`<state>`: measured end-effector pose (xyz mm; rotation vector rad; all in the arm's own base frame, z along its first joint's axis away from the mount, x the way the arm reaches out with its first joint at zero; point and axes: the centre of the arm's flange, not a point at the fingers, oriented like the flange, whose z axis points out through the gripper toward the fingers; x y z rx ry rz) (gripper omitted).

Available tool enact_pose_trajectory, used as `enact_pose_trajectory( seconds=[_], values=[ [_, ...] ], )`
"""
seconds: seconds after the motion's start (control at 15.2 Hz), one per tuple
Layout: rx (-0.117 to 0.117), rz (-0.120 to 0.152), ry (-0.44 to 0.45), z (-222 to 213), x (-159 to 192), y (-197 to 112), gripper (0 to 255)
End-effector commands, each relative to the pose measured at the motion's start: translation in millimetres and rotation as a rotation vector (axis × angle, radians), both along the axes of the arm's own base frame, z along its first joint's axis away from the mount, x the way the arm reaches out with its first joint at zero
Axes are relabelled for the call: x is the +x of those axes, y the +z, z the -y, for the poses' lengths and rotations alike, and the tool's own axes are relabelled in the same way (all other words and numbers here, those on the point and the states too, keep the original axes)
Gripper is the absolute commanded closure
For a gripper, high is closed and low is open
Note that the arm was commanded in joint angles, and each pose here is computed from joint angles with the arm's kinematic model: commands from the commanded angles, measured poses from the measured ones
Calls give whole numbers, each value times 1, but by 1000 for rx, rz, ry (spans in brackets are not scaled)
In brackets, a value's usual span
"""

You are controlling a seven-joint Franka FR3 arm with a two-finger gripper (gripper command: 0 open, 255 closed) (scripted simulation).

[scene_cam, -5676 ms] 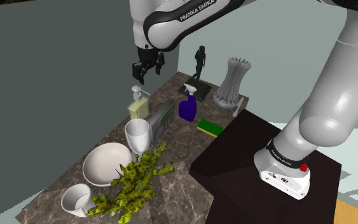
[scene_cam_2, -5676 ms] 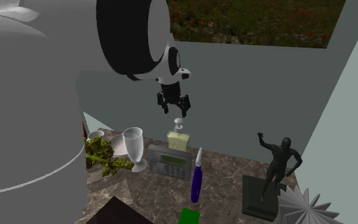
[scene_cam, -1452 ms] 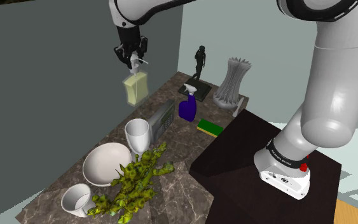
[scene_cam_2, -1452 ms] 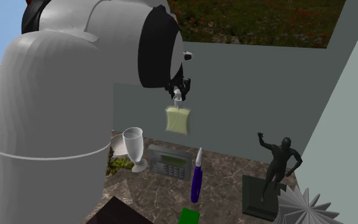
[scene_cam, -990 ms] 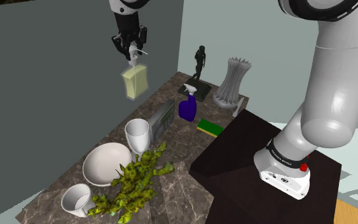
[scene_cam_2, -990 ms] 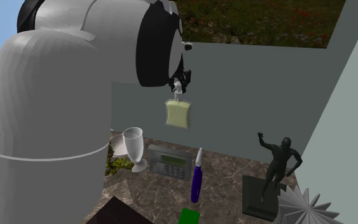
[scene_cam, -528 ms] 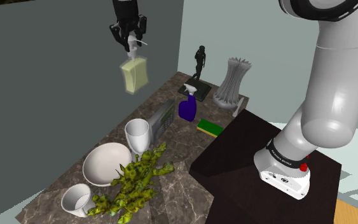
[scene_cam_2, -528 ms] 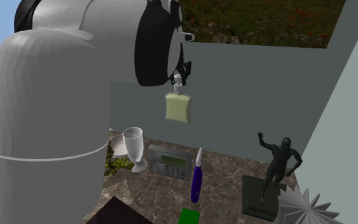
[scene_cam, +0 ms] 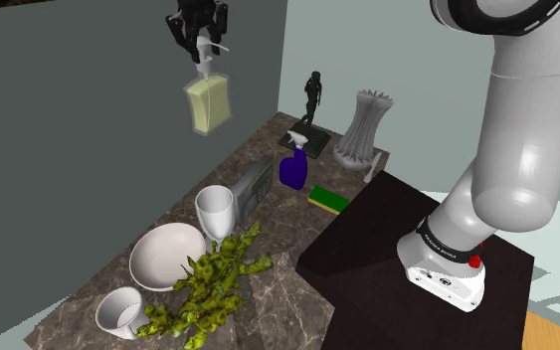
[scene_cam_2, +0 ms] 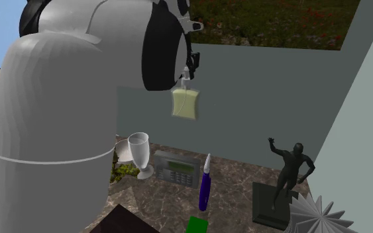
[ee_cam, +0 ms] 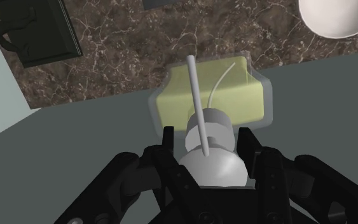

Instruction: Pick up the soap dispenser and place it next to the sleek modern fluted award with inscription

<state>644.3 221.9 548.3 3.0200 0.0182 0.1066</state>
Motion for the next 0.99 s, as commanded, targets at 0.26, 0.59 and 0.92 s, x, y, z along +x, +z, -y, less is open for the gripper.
enact_pose_trajectory(
  seconds=[0.26,0.59,0.92],
  values=[
    [0,0,0,1,-1,32,255],
    [0,0,0,1,-1,58,255],
    [0,0,0,1,-1,85,255]
  ],
)
